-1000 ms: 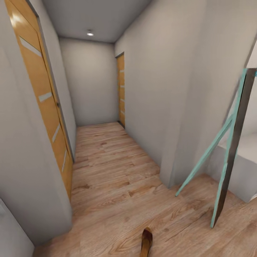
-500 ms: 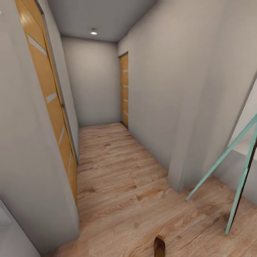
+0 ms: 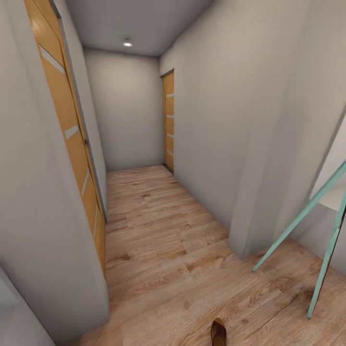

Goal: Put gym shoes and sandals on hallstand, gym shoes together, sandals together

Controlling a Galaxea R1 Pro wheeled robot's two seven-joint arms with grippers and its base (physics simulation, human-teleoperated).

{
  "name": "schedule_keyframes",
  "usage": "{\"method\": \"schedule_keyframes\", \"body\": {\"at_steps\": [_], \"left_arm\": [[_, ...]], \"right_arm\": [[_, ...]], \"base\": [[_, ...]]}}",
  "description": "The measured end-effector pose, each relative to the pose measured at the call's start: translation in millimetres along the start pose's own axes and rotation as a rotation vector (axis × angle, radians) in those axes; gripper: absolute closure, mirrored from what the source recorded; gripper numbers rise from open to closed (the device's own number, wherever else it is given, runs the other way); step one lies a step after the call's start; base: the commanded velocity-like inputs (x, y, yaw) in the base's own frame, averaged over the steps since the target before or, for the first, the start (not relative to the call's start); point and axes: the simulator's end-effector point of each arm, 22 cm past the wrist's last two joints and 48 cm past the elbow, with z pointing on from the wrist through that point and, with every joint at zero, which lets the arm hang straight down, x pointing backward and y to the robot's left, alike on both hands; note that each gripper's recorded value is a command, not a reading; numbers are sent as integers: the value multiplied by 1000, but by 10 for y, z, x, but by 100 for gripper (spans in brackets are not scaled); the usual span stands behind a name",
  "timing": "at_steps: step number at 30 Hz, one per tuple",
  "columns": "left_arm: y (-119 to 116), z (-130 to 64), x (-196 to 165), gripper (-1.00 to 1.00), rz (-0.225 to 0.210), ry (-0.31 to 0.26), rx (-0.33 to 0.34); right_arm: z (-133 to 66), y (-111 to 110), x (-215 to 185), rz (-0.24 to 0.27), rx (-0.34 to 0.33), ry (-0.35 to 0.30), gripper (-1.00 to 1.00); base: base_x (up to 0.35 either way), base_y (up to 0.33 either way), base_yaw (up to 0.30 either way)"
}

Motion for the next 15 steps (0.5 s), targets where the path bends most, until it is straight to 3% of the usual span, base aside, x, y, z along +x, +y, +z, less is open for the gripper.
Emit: {"method": "schedule_keyframes", "body": {"at_steps": [9, 15], "left_arm": [[-25, 0, 3, -100, 10, 0, 7], [-93, 59, -236, -100, 18, -45, 21]], "right_arm": [[0, -31, -34, 10, 5, -6, -100], [-159, -72, -1240, 11, 11, -258, -100]], "base": [[60, 27, 0], [1, 1, 0]]}}
